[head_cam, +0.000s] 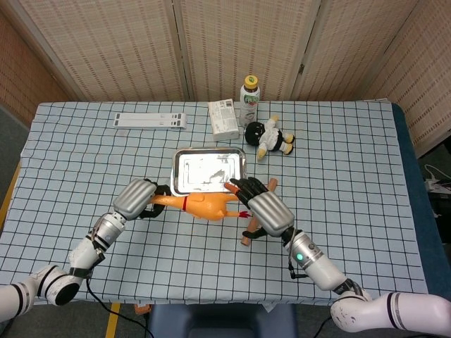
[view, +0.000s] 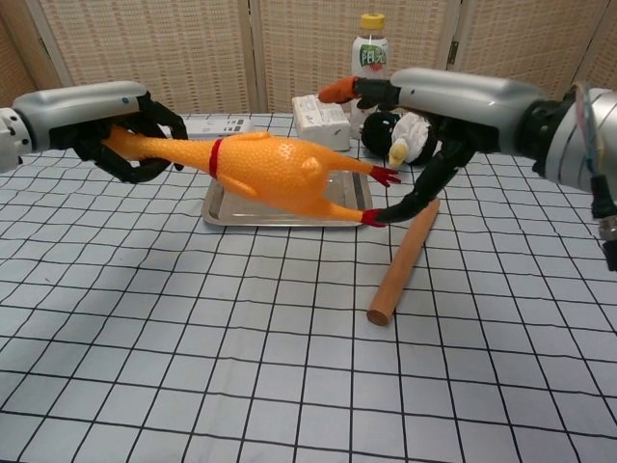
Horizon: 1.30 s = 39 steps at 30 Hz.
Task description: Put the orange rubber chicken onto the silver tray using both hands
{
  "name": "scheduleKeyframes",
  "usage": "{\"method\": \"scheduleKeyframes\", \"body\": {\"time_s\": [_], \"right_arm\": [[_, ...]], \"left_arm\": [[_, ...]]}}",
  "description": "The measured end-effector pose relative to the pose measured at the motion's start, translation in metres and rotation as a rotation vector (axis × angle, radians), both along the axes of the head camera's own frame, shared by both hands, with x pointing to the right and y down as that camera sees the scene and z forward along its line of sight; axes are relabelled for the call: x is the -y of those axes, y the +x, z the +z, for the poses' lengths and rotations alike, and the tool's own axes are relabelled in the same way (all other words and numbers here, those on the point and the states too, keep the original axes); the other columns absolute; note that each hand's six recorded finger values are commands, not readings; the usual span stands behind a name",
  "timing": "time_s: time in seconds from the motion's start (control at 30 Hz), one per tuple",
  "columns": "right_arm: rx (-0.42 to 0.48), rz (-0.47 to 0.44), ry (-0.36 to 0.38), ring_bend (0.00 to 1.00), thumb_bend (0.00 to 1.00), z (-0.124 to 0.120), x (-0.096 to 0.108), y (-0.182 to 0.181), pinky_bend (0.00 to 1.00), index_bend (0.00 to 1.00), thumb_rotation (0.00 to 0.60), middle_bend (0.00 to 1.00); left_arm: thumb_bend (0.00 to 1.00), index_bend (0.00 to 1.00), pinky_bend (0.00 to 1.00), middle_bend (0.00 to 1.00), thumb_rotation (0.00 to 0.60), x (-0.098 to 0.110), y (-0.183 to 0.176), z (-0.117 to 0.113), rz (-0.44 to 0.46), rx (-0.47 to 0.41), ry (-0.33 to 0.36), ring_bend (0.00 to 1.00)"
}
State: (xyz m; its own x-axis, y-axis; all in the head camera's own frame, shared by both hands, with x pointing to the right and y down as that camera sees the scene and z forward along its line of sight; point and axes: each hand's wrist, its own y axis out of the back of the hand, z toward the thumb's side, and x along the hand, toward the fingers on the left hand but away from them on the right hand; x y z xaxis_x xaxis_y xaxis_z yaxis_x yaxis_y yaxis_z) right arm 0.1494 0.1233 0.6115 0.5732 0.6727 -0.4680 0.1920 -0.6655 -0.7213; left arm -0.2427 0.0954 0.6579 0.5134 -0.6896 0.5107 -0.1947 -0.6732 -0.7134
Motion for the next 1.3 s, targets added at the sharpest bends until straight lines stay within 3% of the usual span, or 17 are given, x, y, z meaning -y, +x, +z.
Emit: {"method": "scheduleKeyframes", "body": {"time_s": [0.23,0.33,0.57,0.63,0.77,0.9,1.07,1.3], "right_arm": [[-0.033,0.032,0.020,0.00,0.08,-0.006,0.012,0.029,0.00,0.00,0.600,0.00],[-0.039,0.036,0.027,0.00,0.08,-0.005,0.016,0.033,0.00,0.00,0.600,0.00],[-0.045,0.051,0.028,0.00,0.08,0.000,0.025,0.045,0.00,0.00,0.600,0.00],[-0.057,0.055,0.027,0.00,0.08,0.004,0.029,0.050,0.00,0.00,0.600,0.00],[-0.063,0.067,0.022,0.00,0.08,0.009,0.035,0.056,0.00,0.00,0.600,0.00],[-0.063,0.072,0.025,0.00,0.08,0.012,0.040,0.058,0.00,0.00,0.600,0.00],[-0.057,0.075,0.027,0.00,0.08,0.012,0.043,0.058,0.00,0.00,0.600,0.00],[-0.049,0.077,0.034,0.00,0.08,0.008,0.041,0.058,0.00,0.00,0.600,0.00]], "left_arm": [[0.80,0.76,0.45,0.71,0.600,0.030,0.017,0.024,-0.013,0.022,-0.001,0.53],[0.78,0.70,0.44,0.68,0.600,0.040,0.023,0.039,-0.019,0.042,-0.005,0.53],[0.72,0.45,0.39,0.52,0.600,0.058,0.027,0.078,-0.062,0.085,-0.040,0.44],[0.68,0.33,0.35,0.45,0.600,0.062,0.026,0.086,-0.077,0.090,-0.045,0.38],[0.59,0.02,0.26,0.19,0.600,0.071,0.022,0.101,-0.112,0.099,-0.071,0.17],[0.54,0.00,0.23,0.02,0.600,0.073,0.021,0.112,-0.132,0.094,-0.110,0.05],[0.49,0.00,0.20,0.00,0.600,0.066,0.023,0.121,-0.102,0.104,-0.168,0.00],[0.41,0.00,0.14,0.00,0.600,0.062,0.023,0.117,-0.052,0.102,-0.188,0.00]]}}
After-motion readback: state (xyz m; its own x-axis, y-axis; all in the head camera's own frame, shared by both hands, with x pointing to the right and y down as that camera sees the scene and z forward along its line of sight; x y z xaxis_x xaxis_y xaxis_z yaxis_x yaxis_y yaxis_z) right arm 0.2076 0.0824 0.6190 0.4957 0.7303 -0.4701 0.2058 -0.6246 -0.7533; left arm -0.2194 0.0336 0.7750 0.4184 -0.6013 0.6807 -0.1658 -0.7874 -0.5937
